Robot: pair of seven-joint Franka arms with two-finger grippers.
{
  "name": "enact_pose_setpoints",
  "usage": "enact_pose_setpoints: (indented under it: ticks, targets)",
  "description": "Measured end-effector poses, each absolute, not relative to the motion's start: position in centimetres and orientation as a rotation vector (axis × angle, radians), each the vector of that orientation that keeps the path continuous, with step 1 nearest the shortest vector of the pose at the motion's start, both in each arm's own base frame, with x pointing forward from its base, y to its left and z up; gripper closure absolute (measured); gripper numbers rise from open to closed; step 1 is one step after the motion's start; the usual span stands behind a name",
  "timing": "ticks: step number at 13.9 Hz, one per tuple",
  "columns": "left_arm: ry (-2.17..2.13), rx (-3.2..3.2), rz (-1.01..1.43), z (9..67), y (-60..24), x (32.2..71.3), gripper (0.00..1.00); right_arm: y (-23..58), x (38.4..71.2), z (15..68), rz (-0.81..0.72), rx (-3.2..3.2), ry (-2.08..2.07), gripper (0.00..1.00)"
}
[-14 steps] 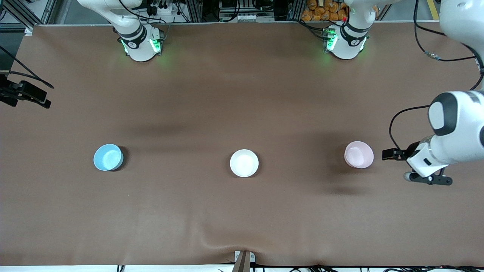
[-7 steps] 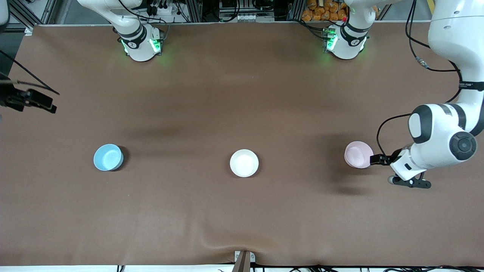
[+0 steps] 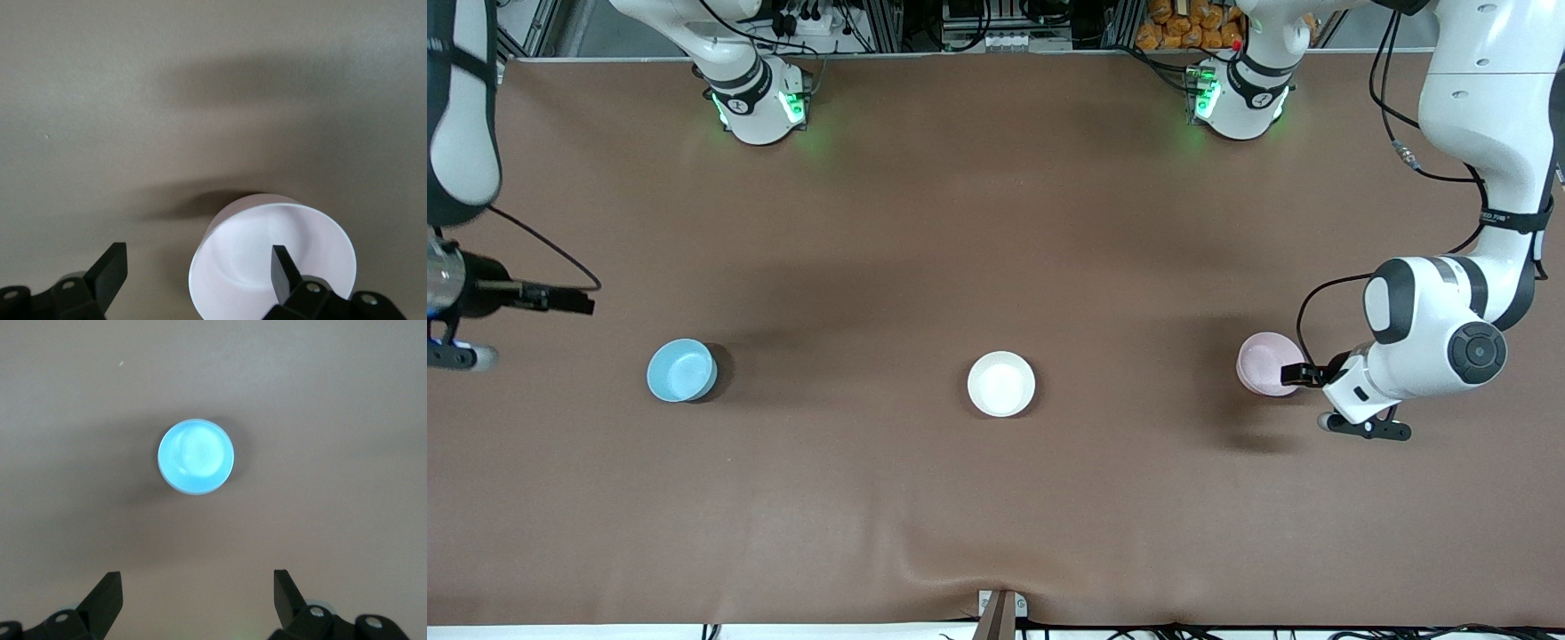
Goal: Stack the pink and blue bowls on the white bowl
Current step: 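Lower the left gripper to the pink bowl while the right gripper reaches the blue bowl, then grasp the pink bowl with the left gripper while the right gripper grasps the blue bowl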
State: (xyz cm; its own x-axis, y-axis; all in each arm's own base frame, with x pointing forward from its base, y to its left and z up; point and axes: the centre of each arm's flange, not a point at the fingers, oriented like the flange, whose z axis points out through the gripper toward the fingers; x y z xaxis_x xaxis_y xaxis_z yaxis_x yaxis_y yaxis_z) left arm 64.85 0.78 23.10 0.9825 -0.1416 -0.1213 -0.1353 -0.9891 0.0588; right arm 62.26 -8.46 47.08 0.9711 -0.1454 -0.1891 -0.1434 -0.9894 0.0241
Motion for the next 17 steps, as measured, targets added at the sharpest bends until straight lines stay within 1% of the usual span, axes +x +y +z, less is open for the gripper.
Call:
enact_pose_setpoints:
  ticks: [2, 3, 5, 9, 10, 11, 14, 17]
  targets:
    - [-0.214, 3.077, -0.191, 21.7, 0.8, 64.1, 0.20, -10.6, 63.4, 43.8, -0.278, 3.104, -0.271, 0.00]
    - [-0.214, 3.077, -0.192, 21.0, 0.7, 63.7, 0.35, -11.4, 63.9, 42.3, -0.271, 3.102, -0.284, 0.00]
    - [-0.216, 3.075, -0.204, 20.1, 0.6, 63.0, 0.56, -11.9, 64.9, 40.1, -0.234, 3.099, -0.288, 0.00]
    - [-0.232, 3.073, -0.207, 20.0, 0.9, 62.9, 0.62, -11.8, 66.4, 36.0, -0.172, 3.096, -0.276, 0.00]
    - [-0.231, 3.073, -0.205, 20.1, 1.2, 62.9, 0.62, -11.9, 66.5, 35.0, -0.167, 3.095, -0.276, 0.00]
    - [-0.236, 3.072, -0.204, 20.2, 1.5, 62.9, 0.67, -11.9, 66.6, 34.2, -0.162, 3.094, -0.275, 0.00]
    - [-0.248, 3.071, -0.207, 20.9, 1.9, 62.8, 0.67, -12.0, 66.9, 31.9, -0.147, 3.091, -0.274, 0.00]
    - [-0.252, 3.070, -0.213, 21.5, 1.8, 62.8, 0.71, -12.0, 66.5, 28.3, -0.214, 3.087, -0.274, 0.00]
